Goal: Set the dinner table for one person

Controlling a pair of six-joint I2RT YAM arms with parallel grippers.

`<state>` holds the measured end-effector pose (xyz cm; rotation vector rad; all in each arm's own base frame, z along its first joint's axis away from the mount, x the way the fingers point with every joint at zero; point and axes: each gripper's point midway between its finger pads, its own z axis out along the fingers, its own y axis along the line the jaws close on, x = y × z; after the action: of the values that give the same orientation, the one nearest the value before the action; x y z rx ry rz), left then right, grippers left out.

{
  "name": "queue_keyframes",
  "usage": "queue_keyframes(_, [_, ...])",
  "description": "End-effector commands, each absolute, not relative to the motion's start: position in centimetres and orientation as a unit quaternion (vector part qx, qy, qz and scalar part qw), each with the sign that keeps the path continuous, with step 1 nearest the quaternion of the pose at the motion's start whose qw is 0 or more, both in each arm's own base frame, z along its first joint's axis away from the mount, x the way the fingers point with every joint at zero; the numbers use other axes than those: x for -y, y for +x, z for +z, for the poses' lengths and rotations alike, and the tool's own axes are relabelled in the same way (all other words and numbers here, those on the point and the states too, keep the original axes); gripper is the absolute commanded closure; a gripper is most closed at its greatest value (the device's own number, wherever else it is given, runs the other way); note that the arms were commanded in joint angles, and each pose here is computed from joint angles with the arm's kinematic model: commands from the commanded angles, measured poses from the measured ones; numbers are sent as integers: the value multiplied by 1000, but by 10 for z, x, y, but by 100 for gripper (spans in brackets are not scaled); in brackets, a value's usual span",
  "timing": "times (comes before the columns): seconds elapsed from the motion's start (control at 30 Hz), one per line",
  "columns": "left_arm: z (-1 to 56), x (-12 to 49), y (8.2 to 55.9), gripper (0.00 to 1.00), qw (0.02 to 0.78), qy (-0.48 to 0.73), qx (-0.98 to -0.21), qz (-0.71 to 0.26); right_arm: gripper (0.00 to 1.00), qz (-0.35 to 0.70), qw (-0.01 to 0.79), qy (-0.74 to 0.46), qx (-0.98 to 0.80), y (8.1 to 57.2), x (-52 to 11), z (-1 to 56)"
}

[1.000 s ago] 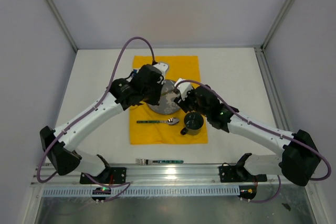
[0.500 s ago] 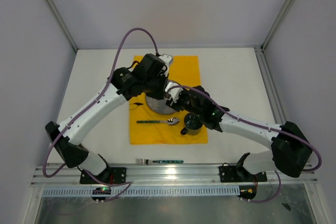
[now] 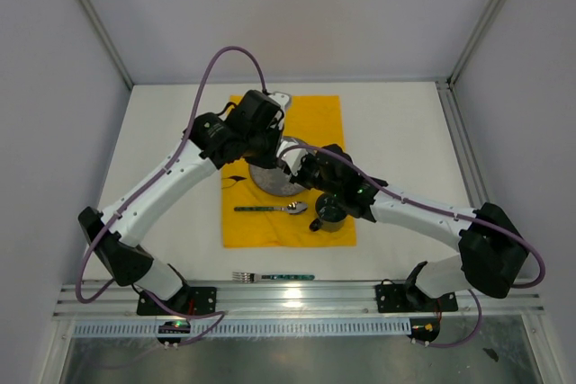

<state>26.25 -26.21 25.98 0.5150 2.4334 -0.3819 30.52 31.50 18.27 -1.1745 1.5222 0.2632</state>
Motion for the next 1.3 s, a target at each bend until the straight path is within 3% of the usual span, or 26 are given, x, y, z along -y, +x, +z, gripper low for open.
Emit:
queue_keyframes(0.0, [265, 283, 258, 100, 306, 218, -911, -172, 89, 105, 586, -481, -643, 313, -324, 206])
queue_keyframes(0.13, [262, 283, 258, 100, 303, 217, -912, -171, 74, 108, 602, -465, -640, 314, -323, 211])
queue_keyframes(0.57, [248, 288, 259, 100, 290, 219, -916, -171, 70, 104, 628, -450, -627, 316, -320, 224])
queue_keyframes(0.83, [239, 293, 262, 100, 283, 221, -918, -169, 51, 191, 634, -468, -585, 284, -333, 249])
queue_keyframes(1.27, [228, 294, 259, 100, 271, 214, -922, -174, 54, 234, 662, -416, -578, 285, -340, 283])
